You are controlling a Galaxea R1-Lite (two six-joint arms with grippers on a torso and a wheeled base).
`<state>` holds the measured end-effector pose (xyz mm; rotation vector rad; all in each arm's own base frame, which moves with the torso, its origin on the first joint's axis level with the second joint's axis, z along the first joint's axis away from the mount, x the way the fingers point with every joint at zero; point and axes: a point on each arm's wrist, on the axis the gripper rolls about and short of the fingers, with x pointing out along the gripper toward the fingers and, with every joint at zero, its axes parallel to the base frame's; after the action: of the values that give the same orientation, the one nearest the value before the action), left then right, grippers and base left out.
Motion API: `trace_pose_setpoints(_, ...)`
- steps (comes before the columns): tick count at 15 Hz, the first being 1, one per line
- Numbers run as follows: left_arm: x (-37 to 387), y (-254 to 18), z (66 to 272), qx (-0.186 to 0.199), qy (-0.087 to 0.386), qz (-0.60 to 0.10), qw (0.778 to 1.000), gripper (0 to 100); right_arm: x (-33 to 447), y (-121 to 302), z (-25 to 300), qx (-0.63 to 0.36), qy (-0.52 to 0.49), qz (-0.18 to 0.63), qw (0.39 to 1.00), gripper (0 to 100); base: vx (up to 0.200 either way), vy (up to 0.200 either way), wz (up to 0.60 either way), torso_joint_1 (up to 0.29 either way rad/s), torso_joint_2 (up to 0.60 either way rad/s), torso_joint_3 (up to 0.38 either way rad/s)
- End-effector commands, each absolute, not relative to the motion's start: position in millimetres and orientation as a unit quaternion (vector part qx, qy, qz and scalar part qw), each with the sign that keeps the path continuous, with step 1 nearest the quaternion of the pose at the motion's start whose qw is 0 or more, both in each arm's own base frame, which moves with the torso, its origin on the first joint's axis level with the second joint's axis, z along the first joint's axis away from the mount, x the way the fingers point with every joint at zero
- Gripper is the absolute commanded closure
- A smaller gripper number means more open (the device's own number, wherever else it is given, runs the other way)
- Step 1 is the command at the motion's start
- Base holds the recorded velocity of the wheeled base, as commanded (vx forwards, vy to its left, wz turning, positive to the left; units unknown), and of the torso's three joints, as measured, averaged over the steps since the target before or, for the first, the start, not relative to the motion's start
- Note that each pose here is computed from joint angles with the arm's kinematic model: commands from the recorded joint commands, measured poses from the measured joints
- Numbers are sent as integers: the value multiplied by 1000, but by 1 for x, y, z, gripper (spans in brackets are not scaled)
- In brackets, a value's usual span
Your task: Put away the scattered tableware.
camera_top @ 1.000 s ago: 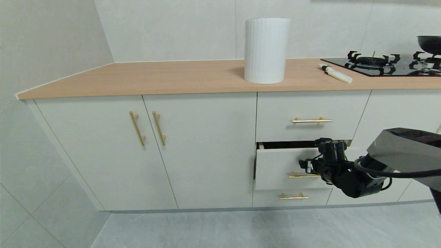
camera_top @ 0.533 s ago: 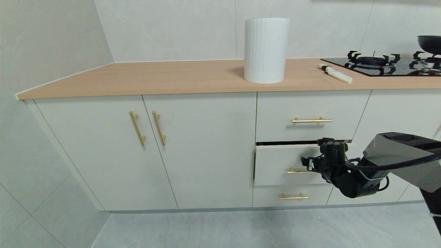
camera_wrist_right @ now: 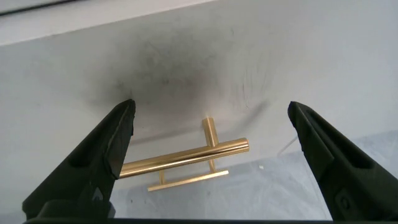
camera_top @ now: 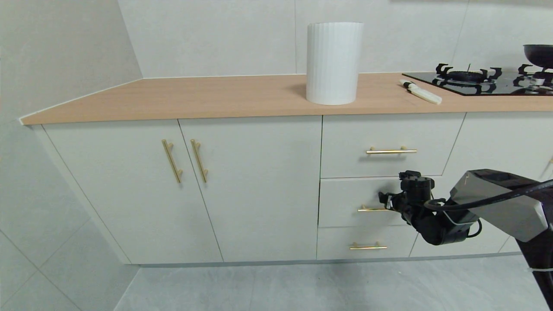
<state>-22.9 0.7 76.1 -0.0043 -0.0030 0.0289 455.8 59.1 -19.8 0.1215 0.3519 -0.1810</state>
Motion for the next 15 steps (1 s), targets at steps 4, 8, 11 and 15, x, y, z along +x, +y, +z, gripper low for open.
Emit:
trace_pose_setpoints(4, -23, 1, 76, -2, -2, 15, 1000, 0, 466, 55, -22, 69, 157, -112, 979, 0, 0, 0, 0, 0, 0, 0)
trace_pose_setpoints(8, -23, 1, 76, -2, -1, 15, 1000, 0, 469, 53, -21, 71, 152, -119, 979, 0, 0, 0, 0, 0, 0, 0)
trace_pose_setpoints(11, -23, 1, 76, -2, -2, 15, 1000, 0, 464, 53, -17, 70, 155, -120, 978, 0, 0, 0, 0, 0, 0, 0)
trace_pose_setpoints(15, -23, 1, 76, -2, -2, 15, 1000, 0, 416, 51, 17, 64, 184, -111, 975, 0, 0, 0, 0, 0, 0, 0)
